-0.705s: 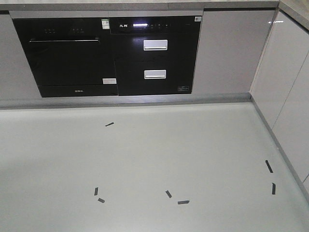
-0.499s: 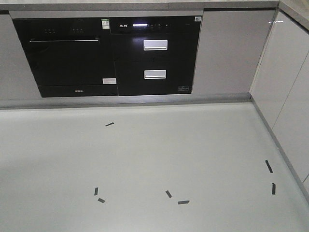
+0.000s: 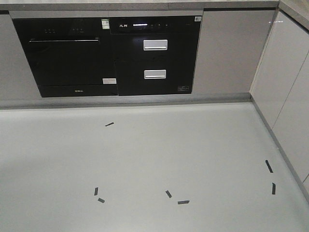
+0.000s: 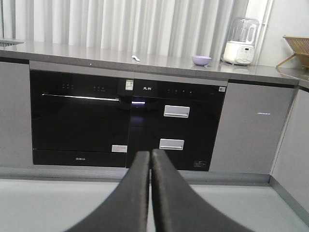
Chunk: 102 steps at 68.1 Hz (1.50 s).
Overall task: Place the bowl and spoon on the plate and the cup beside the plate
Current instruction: 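Drive the base toward the counter holding the spoon and lilac bowl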
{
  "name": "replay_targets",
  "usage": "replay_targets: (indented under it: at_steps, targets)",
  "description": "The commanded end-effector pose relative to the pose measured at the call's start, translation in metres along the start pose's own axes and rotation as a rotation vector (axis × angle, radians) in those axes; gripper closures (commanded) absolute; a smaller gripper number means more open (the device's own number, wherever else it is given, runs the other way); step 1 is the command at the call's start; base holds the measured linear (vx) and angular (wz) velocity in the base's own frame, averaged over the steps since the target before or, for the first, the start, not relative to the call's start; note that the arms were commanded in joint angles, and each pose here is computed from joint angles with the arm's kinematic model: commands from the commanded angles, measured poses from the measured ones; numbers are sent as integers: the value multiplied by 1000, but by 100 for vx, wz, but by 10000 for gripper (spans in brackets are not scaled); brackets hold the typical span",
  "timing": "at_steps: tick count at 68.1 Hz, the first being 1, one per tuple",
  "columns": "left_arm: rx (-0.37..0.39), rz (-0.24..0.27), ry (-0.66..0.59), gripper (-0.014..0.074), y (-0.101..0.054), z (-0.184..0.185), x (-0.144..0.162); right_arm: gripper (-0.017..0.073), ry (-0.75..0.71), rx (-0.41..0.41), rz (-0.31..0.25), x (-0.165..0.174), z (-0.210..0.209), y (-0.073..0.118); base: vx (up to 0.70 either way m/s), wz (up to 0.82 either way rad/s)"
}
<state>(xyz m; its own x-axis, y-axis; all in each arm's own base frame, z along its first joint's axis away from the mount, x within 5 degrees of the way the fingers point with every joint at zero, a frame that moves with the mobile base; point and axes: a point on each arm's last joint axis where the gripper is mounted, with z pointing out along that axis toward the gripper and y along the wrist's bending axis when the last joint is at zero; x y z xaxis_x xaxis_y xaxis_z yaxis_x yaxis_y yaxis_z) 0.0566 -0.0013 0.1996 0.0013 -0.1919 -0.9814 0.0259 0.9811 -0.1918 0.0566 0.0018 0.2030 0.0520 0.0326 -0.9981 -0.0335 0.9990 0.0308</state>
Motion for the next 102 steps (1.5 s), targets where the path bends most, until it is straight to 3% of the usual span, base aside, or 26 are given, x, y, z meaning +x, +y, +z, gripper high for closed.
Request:
replay_targets:
  at_steps: [1, 102]
  targets:
    - [30, -16, -105, 600, -3, -2, -14, 570, -70, 9, -8, -4, 0, -1, 0, 0]
    - [33, -16, -103, 600, -3, -2, -13, 570, -68, 9, -8, -3, 0, -1, 10, 0]
